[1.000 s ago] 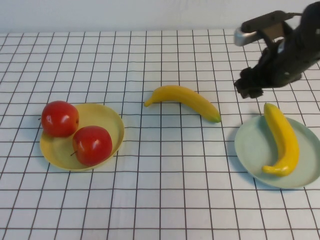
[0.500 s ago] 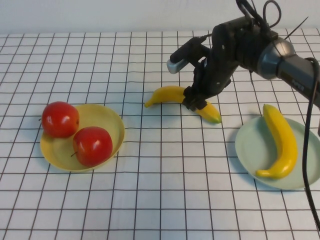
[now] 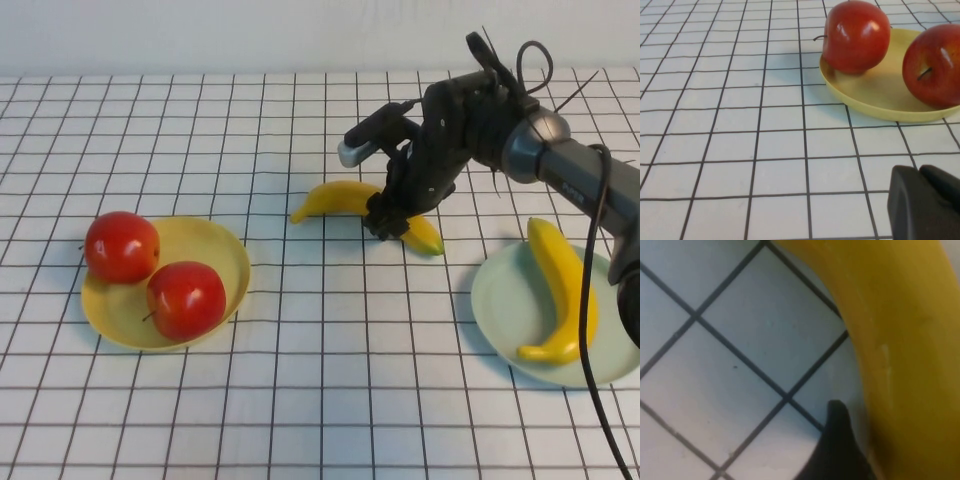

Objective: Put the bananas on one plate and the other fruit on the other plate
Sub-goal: Put another type of fruit in the right plate

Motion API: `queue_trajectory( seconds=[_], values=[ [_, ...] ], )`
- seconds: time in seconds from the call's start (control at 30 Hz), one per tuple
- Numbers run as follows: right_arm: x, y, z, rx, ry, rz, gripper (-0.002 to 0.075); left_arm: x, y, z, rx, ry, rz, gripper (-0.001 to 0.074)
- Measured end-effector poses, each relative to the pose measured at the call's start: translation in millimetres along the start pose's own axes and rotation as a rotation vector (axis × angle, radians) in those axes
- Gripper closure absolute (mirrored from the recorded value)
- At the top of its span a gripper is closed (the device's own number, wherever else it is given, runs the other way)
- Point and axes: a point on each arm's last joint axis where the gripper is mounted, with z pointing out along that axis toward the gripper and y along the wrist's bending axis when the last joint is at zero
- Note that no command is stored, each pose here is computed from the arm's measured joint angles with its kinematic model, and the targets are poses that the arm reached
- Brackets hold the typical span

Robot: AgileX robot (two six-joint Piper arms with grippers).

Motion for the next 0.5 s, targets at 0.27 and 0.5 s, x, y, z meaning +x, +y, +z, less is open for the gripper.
queue_trajectory(
  seconds=[0.27, 0.5],
  values=[
    [0, -1, -7, 0.007, 0.007, 0.108, 0.0414, 0, 0, 0, 0.000, 0.000, 0.000, 0.0738],
    [-1, -5, -79, 0.070, 0.022, 0.210, 0.0414, 0, 0, 0, 0.000, 0.000, 0.000, 0.0738]
  ],
)
